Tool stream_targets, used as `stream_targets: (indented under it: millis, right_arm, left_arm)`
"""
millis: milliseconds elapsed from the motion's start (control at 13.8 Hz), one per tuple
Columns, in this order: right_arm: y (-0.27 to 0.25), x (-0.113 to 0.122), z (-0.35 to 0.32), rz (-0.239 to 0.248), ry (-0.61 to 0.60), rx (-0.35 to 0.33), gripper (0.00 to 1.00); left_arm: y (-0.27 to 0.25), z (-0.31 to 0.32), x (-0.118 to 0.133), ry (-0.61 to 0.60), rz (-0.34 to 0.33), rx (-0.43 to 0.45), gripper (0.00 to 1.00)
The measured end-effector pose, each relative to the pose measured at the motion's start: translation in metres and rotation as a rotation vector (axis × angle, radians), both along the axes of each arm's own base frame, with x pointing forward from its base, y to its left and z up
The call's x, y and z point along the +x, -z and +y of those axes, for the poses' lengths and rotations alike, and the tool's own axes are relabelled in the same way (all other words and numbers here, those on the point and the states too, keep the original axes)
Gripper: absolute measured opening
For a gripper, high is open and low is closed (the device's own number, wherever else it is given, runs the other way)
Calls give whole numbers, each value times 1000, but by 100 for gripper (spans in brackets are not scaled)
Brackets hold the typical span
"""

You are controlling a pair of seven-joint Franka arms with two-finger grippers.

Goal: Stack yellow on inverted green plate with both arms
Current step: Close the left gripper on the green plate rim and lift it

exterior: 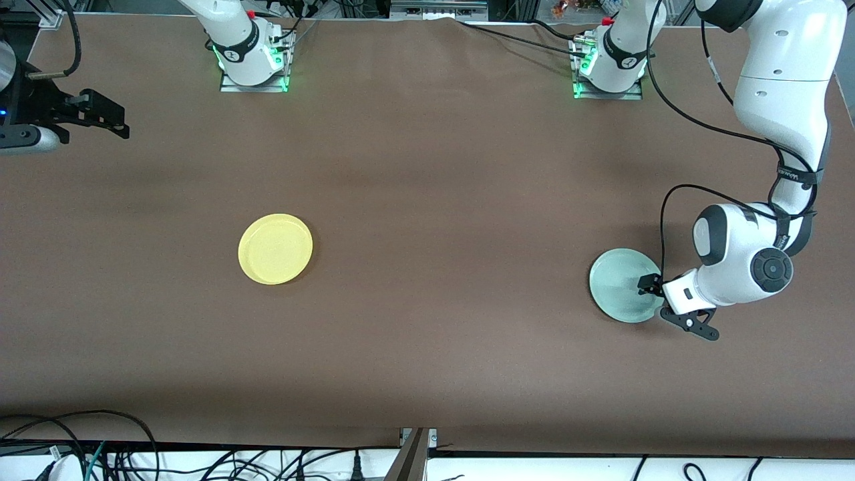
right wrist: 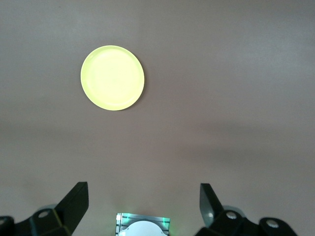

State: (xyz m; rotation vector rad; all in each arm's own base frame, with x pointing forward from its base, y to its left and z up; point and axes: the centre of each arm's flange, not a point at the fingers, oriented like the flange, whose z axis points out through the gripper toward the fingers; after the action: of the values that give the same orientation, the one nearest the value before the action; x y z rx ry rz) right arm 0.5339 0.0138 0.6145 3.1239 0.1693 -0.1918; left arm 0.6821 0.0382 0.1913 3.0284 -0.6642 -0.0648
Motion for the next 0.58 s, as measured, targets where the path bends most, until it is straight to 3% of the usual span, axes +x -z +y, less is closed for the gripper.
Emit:
stream_targets:
  millis: [73,145,581]
  right_arm:
    - [3,2,0,6,1,0,100]
    - [5,3,0,9,1,0,100]
    - [6,4,-12,11,18,1,100]
  left_arm:
    - [2,-1,0,4,2,0,98]
    - [6,-1,-2,5,9,-1,91]
    - [17,1,-3,7,17,-2,25]
